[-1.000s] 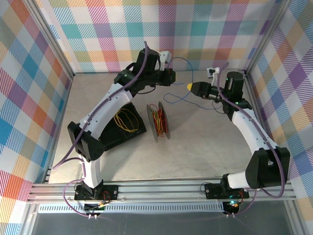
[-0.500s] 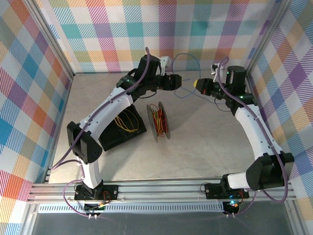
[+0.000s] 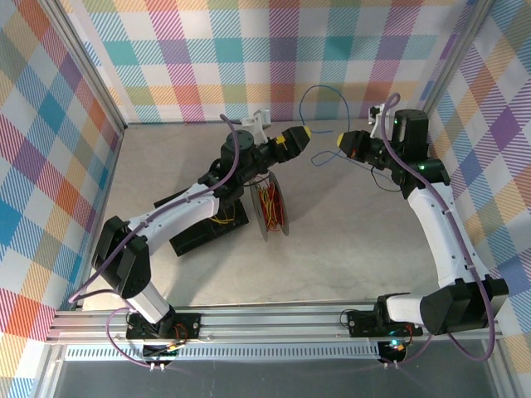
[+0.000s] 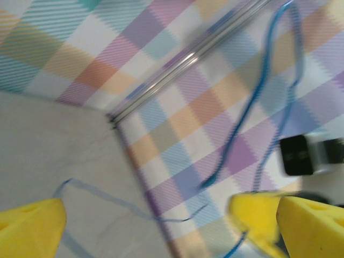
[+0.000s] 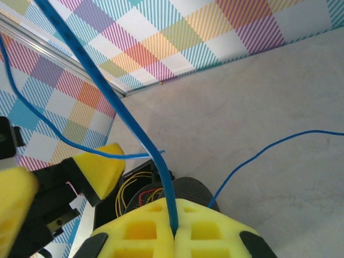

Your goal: Wrap the cables

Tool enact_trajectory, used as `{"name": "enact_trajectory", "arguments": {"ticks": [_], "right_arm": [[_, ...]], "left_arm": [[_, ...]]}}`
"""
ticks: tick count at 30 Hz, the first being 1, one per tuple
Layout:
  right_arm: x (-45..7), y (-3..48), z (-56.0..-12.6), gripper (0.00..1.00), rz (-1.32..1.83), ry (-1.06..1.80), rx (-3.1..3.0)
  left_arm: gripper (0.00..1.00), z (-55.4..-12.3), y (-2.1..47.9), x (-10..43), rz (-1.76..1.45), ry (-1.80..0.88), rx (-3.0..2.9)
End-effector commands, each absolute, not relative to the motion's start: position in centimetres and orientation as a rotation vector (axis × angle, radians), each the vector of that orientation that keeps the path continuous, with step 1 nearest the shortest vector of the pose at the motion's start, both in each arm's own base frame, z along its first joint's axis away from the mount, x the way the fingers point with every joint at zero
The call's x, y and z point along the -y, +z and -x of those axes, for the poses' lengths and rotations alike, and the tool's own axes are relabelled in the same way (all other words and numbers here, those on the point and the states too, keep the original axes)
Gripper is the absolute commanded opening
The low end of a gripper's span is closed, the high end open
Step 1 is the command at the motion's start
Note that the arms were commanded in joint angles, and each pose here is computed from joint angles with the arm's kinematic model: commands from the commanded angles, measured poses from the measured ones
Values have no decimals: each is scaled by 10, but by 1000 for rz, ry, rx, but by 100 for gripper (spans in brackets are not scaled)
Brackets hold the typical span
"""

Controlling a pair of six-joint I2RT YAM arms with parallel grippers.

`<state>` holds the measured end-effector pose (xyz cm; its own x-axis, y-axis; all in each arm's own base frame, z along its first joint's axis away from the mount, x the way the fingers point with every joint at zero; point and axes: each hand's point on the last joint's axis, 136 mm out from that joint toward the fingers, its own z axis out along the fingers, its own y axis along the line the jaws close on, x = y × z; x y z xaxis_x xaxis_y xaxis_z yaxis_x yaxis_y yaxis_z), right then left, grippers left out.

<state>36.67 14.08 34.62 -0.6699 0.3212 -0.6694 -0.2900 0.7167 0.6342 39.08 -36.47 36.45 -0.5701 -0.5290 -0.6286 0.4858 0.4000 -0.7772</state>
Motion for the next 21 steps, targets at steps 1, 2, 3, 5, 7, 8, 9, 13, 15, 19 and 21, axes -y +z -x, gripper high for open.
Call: {"name": "enact_trajectory", "arguments": {"ticks": [1, 2, 3, 5, 7, 8, 9, 13, 15, 19, 21], "right_arm": [[-144, 355, -359, 0, -23, 996, -2088], [-144, 355, -358, 0, -23, 1001, -2087], [-145, 355, -358, 0, -27, 1008, -2089], [-146, 355, -357, 0, -24, 1020, -2090], [-147, 354, -355, 0, -24, 1033, -2092], [-148, 355, -354, 0, -20, 1037, -2088], [-148, 355, -353, 0, -20, 1040, -2089], [-148, 356, -349, 0, -13, 1046, -2086], [-150, 356, -347, 0, -7, 1056, -2089], [-151, 353, -342, 0, 9, 1066, -2099], [-149, 350, -341, 0, 7, 1044, -2112]], "left_arm": [[100, -395, 408, 374, 78, -1484, -1513], [98, -398, 404, 377, 92, -1491, -1518], [94, -401, 403, 378, 106, -1501, -1510], [86, -405, 399, 382, 130, -1523, -1506], [78, -409, 397, 386, 141, -1534, -1510], [76, -411, 395, 387, 146, -1538, -1515], [73, -413, 393, 389, 153, -1540, -1518], [57, -418, 388, 391, 180, -1545, -1517], [52, -420, 388, 393, 186, -1550, -1514], [24, -424, 387, 397, 191, -1555, -1523], [0, -424, 383, 399, 193, -1545, -1560]]}}
